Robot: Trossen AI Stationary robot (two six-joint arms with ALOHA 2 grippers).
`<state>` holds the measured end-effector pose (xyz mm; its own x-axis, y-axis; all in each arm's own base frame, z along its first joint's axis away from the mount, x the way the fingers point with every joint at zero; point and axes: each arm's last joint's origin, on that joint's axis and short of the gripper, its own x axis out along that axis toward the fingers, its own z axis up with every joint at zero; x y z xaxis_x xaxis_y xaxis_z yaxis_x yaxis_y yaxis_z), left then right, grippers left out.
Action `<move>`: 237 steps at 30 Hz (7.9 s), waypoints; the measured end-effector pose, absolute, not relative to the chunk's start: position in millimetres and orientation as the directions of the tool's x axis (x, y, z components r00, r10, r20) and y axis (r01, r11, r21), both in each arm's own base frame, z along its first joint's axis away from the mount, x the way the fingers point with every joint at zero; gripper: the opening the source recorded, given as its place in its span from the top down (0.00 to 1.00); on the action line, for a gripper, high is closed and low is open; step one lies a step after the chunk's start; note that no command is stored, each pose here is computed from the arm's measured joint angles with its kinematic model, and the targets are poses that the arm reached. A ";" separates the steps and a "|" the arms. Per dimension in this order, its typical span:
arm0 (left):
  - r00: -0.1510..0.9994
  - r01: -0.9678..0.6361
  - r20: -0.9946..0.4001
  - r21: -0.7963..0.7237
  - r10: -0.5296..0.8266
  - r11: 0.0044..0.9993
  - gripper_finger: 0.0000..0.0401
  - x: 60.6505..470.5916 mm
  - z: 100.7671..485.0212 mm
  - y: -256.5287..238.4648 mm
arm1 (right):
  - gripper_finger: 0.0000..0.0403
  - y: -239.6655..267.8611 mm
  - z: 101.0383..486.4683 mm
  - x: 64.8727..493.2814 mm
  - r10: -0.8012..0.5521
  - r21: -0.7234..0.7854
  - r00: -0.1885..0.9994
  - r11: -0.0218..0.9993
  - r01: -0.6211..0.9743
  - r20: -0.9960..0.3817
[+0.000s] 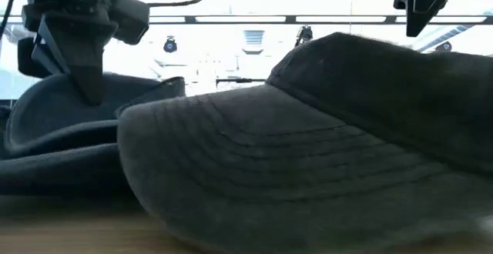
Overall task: Pick & Place hat
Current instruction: Put the top blue cap into the right transparent bin, then put the blue cap into the right transparent bin
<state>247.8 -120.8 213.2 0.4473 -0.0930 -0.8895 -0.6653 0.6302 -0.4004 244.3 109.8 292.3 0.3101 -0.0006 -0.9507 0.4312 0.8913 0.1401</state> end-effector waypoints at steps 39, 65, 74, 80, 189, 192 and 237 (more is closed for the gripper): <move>0.856 0.378 0.503 -0.451 -0.120 0.808 0.99 243.3 421.9 -107.3 | 0.43 83.9 405.2 214.3 0.000 0.458 0.943 0.874 0.162 -0.333; 0.547 0.415 0.823 -0.106 -0.155 0.904 0.98 251.9 431.1 -24.4 | 0.44 142.3 446.8 340.7 -0.600 -0.450 0.788 0.670 0.591 0.142; 0.541 0.426 0.826 -0.107 -0.158 0.899 0.98 251.7 431.7 -15.7 | 0.47 151.3 485.4 345.7 -0.548 -0.415 0.805 0.693 0.589 0.226; 0.546 0.437 0.822 -0.115 -0.161 0.892 0.98 254.8 431.7 -9.7 | 0.47 157.7 492.4 357.1 -0.531 -0.420 0.814 0.700 0.578 0.235; 0.772 -0.588 -0.499 -0.328 0.393 0.739 0.66 203.4 299.8 -50.9 | 0.64 -33.4 243.7 330.3 -0.489 -0.454 -0.017 0.821 -0.347 -0.872; 0.773 -0.589 -0.498 -0.330 0.394 0.738 0.66 203.4 299.8 -50.9 | 0.62 -28.3 250.4 327.1 -0.361 -0.334 -0.043 0.897 -0.289 -0.932; 0.332 0.152 -0.877 -0.314 -0.348 0.937 0.66 226.1 175.2 -197.3 | 0.61 112.6 165.4 348.3 0.512 0.774 0.582 0.393 0.496 -0.632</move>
<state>226.1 -197.3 175.2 0.3323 -0.3479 -0.8767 0.1521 0.9371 -0.3142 348.3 112.6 165.4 0.5818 0.5118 -0.6321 0.4961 0.3926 0.7745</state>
